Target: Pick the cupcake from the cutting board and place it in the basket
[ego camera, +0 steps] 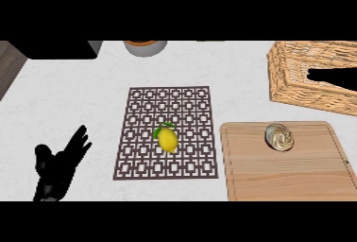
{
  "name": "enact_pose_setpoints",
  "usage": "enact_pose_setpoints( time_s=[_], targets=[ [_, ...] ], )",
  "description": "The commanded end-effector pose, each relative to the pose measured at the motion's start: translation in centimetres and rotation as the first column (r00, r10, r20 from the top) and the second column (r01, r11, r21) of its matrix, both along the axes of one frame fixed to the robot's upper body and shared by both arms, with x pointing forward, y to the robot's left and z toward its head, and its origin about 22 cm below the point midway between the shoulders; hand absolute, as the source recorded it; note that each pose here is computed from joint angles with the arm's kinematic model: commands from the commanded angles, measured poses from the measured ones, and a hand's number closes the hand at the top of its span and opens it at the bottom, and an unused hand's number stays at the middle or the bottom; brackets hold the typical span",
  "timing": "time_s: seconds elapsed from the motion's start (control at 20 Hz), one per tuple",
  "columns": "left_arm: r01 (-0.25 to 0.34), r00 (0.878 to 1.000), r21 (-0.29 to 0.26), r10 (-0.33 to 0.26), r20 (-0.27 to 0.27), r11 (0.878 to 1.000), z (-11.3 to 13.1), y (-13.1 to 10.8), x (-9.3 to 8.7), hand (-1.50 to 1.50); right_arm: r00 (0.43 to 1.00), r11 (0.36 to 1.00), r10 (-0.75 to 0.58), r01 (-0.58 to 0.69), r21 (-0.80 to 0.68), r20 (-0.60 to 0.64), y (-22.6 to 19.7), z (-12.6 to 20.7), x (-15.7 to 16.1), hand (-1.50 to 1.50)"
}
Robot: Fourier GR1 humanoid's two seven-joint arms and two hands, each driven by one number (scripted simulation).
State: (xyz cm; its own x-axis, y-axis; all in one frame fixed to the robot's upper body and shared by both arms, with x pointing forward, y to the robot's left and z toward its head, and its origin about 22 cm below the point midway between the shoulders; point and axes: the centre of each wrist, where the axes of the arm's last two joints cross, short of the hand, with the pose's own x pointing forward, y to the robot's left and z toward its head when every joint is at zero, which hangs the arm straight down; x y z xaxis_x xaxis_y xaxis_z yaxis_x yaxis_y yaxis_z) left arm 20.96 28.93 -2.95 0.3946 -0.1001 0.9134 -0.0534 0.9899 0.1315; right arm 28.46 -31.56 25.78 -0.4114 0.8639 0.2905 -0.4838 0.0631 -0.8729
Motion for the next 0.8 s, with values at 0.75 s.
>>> enact_pose_setpoints(
  time_s=[0.75],
  targets=[
    [-0.013,0.988,-0.016,0.011,-0.153,1.000,-1.8,-0.1,-0.4,0.00,1.000,0.997,-0.025,0.025,-0.071,0.001,1.2,-11.4,1.0,-1.50]
  ],
)
